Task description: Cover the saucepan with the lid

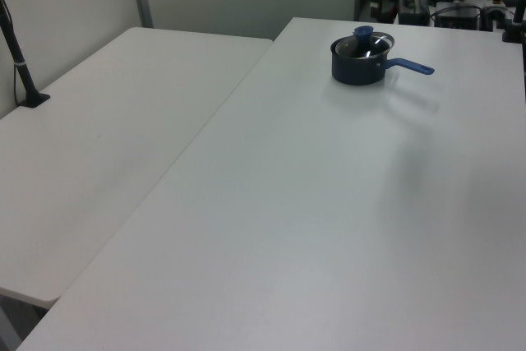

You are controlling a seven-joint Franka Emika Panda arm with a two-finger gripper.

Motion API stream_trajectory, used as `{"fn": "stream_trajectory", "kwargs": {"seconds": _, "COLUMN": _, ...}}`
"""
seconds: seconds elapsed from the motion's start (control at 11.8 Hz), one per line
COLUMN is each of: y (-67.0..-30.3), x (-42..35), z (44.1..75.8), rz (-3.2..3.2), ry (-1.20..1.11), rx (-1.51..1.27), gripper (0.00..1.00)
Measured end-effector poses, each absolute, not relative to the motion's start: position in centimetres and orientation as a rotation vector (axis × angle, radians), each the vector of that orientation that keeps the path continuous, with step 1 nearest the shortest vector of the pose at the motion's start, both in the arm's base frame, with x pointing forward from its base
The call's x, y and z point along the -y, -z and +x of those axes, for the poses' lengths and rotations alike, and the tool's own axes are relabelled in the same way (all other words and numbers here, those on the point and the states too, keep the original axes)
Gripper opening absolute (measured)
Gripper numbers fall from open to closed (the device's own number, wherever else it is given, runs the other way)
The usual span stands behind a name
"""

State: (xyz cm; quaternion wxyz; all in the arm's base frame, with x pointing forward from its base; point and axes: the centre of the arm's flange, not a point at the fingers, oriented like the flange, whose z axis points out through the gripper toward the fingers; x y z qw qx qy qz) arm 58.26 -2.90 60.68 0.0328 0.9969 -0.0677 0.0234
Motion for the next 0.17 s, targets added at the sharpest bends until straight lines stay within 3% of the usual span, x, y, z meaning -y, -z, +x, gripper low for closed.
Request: {"fn": "stream_trajectory", "kwargs": {"seconds": 0.17, "y": -60.72, "x": 2.77, "z": 58.24, "rz": 3.072, "ry": -0.069, "rx": 0.093, "gripper": 1.00}}
